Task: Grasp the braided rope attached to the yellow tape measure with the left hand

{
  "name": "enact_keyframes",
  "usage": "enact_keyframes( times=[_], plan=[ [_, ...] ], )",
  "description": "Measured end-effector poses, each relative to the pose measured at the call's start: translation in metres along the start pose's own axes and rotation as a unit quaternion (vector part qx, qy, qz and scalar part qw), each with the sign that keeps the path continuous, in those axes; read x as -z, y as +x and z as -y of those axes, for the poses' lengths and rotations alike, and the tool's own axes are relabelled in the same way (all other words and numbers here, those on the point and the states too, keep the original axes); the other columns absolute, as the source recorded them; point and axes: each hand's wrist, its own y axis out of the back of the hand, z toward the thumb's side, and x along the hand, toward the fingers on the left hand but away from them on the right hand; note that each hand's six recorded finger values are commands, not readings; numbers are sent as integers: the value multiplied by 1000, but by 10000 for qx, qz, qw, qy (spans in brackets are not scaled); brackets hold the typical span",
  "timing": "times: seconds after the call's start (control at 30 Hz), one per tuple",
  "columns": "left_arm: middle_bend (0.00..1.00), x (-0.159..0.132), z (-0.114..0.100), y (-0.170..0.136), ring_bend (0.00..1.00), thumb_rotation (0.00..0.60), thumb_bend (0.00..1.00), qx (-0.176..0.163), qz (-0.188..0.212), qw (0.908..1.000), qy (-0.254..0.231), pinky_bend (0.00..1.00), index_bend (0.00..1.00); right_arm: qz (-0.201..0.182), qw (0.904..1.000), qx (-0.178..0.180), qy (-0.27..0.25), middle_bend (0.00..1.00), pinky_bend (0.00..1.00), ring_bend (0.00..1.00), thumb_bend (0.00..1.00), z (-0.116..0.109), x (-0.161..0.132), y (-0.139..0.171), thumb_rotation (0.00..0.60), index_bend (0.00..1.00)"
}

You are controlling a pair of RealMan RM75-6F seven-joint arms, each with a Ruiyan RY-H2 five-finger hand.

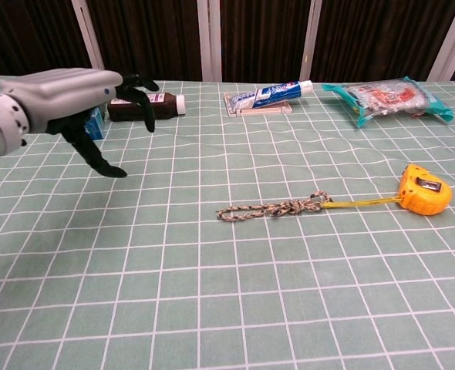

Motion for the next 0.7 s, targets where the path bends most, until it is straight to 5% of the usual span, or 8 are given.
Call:
enact_keyframes(
  times=[0.7],
  plan=[
    [59,-77,37,45,0,600,377,692,266,9972,1,0,468,136,9996,-122,-228,0,0,0,248,2,3,0,600,0]
  ],
)
